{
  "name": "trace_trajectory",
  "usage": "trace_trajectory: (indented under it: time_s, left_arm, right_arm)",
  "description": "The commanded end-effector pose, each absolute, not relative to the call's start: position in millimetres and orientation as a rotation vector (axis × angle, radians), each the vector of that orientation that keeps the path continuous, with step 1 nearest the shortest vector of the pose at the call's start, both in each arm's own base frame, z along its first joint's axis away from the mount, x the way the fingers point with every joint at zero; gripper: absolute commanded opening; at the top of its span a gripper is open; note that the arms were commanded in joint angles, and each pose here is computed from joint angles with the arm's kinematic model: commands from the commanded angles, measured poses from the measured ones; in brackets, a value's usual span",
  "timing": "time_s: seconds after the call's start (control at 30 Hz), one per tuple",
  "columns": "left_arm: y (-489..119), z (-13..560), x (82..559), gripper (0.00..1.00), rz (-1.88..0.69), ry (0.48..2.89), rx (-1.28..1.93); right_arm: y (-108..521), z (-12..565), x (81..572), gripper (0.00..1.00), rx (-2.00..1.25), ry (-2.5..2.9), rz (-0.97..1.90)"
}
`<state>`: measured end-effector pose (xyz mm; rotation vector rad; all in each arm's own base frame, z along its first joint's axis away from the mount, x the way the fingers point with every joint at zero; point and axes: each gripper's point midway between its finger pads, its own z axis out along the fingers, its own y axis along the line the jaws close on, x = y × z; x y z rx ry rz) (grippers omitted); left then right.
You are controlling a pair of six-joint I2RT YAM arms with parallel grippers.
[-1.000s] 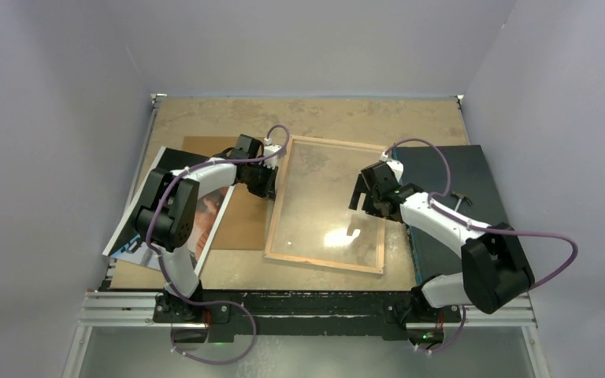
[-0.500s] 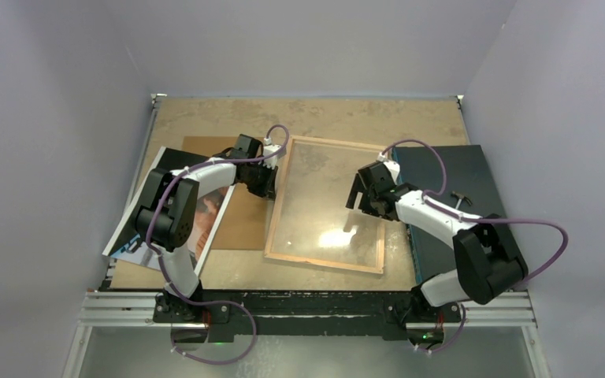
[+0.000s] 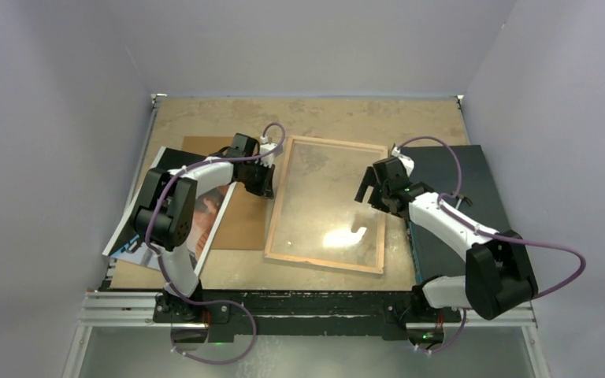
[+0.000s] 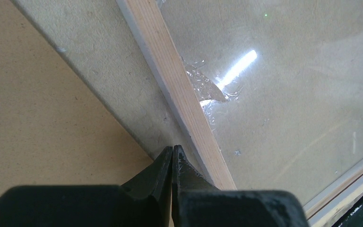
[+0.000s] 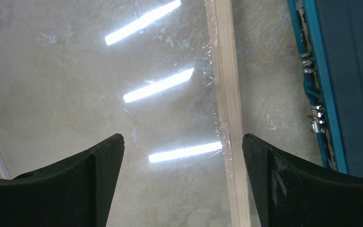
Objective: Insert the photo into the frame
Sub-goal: Place the photo frame item in the photo frame.
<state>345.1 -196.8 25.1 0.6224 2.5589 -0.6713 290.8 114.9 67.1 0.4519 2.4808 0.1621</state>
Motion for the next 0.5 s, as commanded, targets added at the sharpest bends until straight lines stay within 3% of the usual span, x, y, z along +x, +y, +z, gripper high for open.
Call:
trace_trajectory:
  time_s: [0.0, 0.47]
  left_arm:
    - [-201.0, 41.0, 355.1, 0.0, -0.706, 2.501, 0.61]
    - [-200.6, 32.6, 348.3, 0.0, -0.718, 2.516, 0.627]
  right_arm:
    - [108.7, 67.9, 287.2, 0.97, 0.451, 2.498, 0.174]
    - [122.0, 44.1, 271.5, 0.96, 0.452, 2.562, 0.28]
